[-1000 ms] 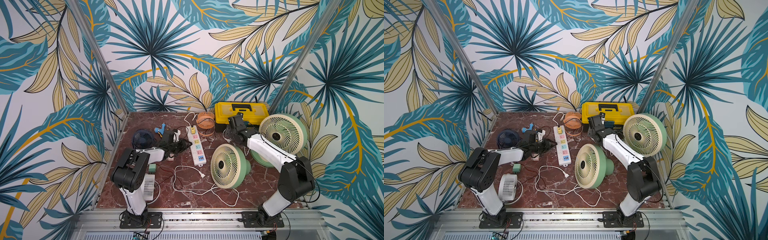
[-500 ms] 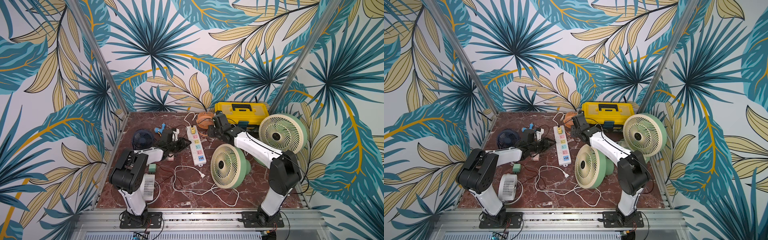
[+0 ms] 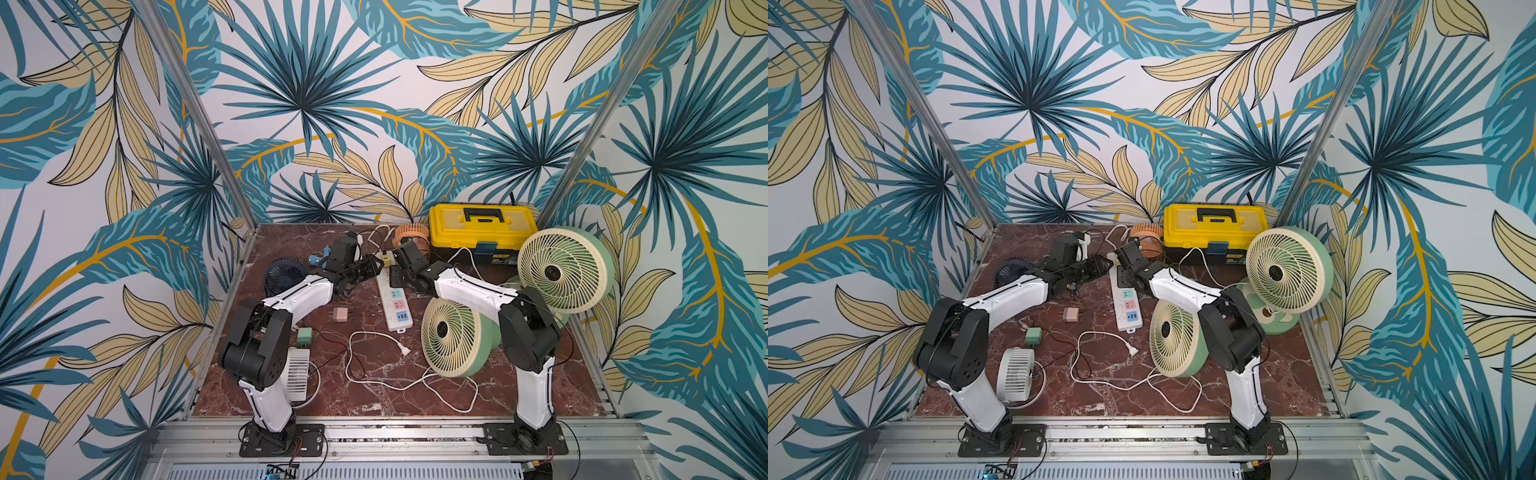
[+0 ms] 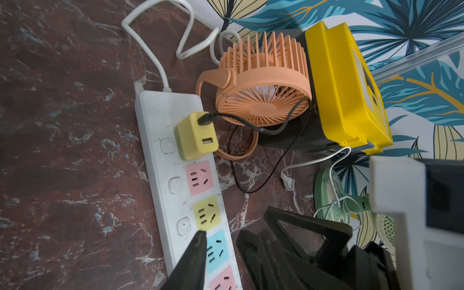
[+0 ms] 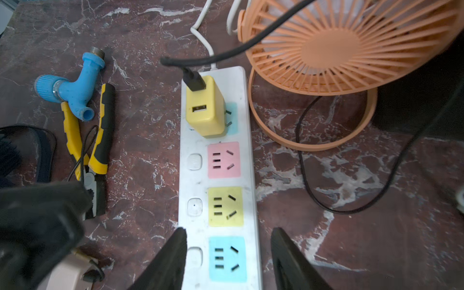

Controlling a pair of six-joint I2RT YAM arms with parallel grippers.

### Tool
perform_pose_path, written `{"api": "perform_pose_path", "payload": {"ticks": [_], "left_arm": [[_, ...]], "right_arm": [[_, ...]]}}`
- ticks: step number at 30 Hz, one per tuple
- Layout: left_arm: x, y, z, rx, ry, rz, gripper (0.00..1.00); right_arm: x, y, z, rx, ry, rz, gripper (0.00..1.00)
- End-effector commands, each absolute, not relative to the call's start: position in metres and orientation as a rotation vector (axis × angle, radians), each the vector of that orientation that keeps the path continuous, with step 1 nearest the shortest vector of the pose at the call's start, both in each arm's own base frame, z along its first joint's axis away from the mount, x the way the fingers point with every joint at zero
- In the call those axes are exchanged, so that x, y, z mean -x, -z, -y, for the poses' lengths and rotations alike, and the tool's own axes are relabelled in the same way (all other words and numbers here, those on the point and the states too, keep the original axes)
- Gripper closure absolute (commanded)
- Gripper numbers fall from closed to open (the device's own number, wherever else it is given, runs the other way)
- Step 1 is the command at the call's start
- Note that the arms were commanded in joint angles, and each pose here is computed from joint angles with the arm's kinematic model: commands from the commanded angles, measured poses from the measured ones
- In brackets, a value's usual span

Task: Unplug the desk fan from the power strip
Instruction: Remove the plug from the socket.

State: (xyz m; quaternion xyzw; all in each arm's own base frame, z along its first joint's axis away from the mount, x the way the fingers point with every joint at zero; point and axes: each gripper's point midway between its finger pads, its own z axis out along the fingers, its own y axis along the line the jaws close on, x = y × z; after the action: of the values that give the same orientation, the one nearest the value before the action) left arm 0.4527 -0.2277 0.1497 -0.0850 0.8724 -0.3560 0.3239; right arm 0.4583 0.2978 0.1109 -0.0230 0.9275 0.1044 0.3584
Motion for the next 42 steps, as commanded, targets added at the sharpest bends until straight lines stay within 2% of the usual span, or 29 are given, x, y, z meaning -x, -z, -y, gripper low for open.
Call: {"api": "perform_pose_path", "payload": {"ticks": [1,18,35,42], "left_arm": [[-0.448,-0.127,0.226,0.258,0.903,-2.353,0.62],[-0.409,-0.094,0.254,0.308,1.205,-2.387,0.65],[-0.394,-0.047,0.272,0.371,1.310,-2.449,0.67],[-0.390,-0.037,0.268,0.401,1.271,-2.484,0.67]], "right_arm": [[-0.472,-0.108,-0.303,-0.008,-0.270,-2.351,0.43],[-0.515,-0.098,-0.319,0.012,-0.211,-2.300,0.44],[-0.542,-0.080,-0.324,0.041,-0.168,-2.330,0.45],[-0.545,-0.074,-0.327,0.057,-0.164,-2.342,0.58]]}}
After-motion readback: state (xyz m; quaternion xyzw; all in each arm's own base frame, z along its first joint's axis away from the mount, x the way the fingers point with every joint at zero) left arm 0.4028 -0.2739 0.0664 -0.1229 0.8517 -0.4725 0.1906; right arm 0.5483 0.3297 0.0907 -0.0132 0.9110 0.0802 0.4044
